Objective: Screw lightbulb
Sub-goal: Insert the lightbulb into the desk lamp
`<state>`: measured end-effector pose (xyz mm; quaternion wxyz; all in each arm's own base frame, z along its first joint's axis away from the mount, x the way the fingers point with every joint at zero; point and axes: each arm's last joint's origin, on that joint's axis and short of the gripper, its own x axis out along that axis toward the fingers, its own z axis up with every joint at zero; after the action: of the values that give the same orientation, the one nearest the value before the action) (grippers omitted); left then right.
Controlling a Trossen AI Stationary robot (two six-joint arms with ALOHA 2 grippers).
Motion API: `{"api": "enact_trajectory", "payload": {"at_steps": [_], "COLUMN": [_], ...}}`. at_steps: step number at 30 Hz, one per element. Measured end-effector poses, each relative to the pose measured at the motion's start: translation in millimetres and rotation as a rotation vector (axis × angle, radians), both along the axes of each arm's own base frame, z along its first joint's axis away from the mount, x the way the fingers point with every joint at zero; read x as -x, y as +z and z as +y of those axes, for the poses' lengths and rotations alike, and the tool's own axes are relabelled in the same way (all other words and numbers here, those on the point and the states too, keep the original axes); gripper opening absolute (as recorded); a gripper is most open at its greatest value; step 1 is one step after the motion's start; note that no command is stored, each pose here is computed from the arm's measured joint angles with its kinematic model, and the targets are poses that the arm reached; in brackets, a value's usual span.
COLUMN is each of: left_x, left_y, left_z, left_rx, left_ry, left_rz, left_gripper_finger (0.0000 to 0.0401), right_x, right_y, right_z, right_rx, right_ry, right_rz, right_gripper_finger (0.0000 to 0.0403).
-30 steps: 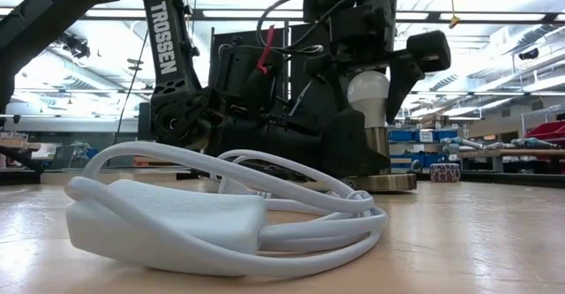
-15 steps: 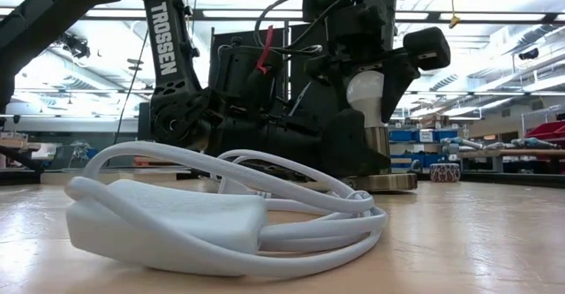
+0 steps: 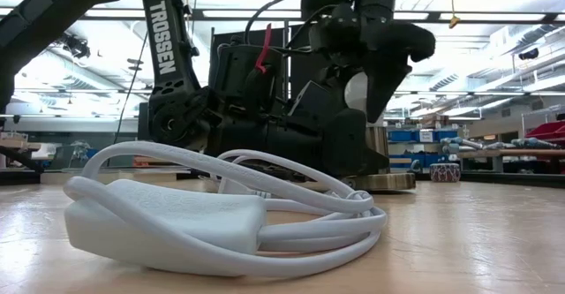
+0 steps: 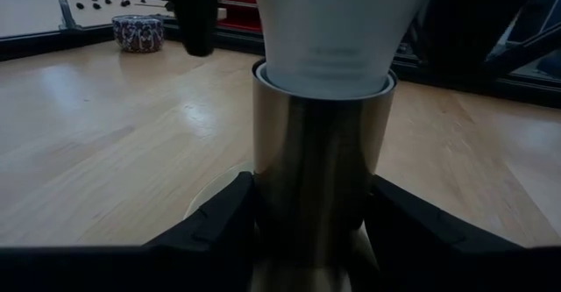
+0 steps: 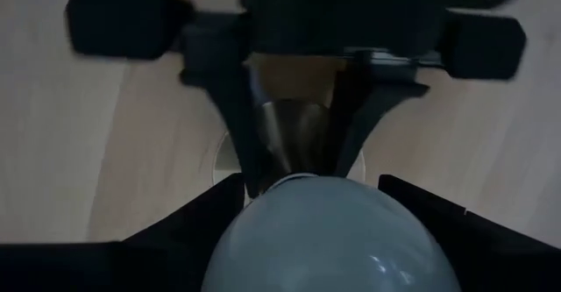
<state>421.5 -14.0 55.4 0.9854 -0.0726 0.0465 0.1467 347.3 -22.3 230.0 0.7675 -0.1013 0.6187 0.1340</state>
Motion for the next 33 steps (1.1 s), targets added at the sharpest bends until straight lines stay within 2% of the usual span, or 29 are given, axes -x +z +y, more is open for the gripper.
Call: {"api": "enact_trajectory", "payload": {"at_steps": [6, 13, 18, 23, 28, 33], "left_x": [0, 0, 0, 0, 0, 0], "left_y": [0, 0, 0, 0, 0, 0], "left_z": [0, 0, 1, 1, 1, 1], "left_rx": [-0.003, 0.013, 0.011, 0.007, 0.006, 0.001], "left_ry": [0.009, 0.013, 0.013, 0.015, 0.014, 0.015], "left_rz": [0.001, -0.005, -0.005, -0.004, -0.003, 0.003], "left_gripper_finger": [0.0198, 0.0198, 0.0198, 0.0198, 0.0198, 0.0198], "right_x": [-2, -2, -2, -1, -1, 0], "right_y": [0, 0, 0, 0, 2, 31], "right_z": [-1, -2, -4, -5, -14, -26], "right_rx": [-0.025, -0.057, -0.053, -0.071, -0.111, -0.122], "right_ry": [-0.258, -0.545, -0.582, -0.625, -0.592, -0.597], "right_rz": [-0.002, 0.012, 0.006, 0.022, 0.022, -0.082], "right_gripper_finger": [0.028, 0.0266, 0.0265, 0.03, 0.0338, 0.0356]}}
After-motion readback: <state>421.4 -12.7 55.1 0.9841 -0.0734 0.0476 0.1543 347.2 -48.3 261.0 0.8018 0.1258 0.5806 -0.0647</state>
